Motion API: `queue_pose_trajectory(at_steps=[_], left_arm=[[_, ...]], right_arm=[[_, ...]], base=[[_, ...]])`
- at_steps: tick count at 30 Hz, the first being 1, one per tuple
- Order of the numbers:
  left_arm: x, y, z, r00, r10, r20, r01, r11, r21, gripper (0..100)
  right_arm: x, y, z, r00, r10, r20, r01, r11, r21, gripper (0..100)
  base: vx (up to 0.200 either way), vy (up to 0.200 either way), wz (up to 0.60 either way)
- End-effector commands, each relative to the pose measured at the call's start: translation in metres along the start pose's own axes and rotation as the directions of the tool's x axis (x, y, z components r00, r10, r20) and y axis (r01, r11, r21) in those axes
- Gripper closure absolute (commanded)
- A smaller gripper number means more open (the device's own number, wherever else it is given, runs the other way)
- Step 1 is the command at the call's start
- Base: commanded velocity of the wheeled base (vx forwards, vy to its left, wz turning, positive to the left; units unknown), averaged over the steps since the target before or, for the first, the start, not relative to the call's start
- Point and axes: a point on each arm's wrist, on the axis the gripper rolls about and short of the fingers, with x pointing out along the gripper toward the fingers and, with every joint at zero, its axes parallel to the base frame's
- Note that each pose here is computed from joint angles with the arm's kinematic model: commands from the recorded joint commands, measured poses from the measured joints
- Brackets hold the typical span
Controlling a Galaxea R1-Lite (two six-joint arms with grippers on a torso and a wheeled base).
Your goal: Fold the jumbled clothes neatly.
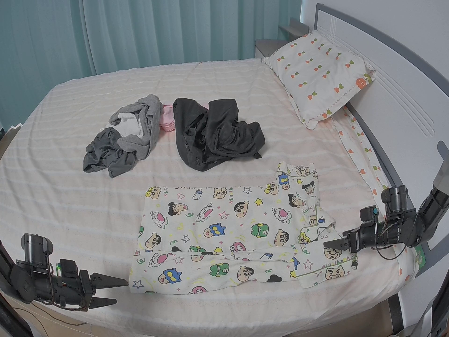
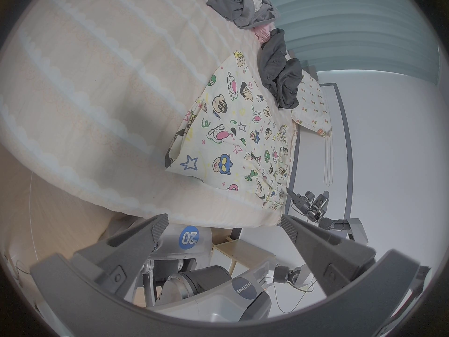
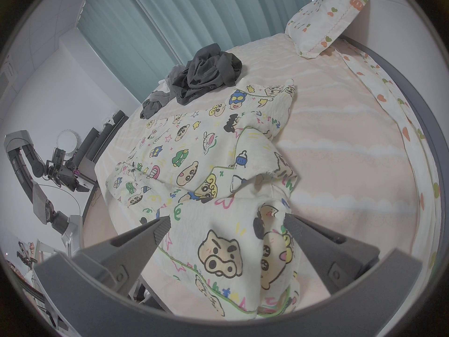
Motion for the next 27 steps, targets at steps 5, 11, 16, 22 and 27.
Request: queue_pose_trajectory(at_steps=[5,11,16,22,27], left_arm=[[0.000,0.001,-0.001,1.000,0.001,-0.006,-0.001,1.000,0.016,0],[0.000,0.002,-0.002,1.000,0.003,-0.010,-0.003,1.000,0.023,0],[0.000,0.002,-0.002,1.000,0.003,-0.010,-0.003,1.000,0.023,0],[0.000,0.002,-0.002,1.000,0.003,-0.010,-0.003,1.000,0.023,0],[0.000,0.002,-0.002,1.000,0.003,-0.010,-0.003,1.000,0.023,0]], right_arm=[[0.010,-0.008,0.003,1.000,0.000,0.002,0.000,1.000,0.002,0],[0.018,-0.018,0.015,0.999,-0.021,0.032,0.022,1.000,-0.015,0],[0.018,-0.021,0.013,1.000,-0.025,0.012,0.025,1.000,0.001,0],[0.022,-0.023,0.003,0.999,-0.008,-0.032,0.009,1.000,0.007,0],[0.023,-0.023,0.002,0.999,0.004,-0.033,-0.004,1.000,0.009,100]], base=[[0.000,0.000,0.00],[0.000,0.000,0.00],[0.000,0.000,0.00],[0.000,0.000,0.00],[0.000,0.000,0.00]])
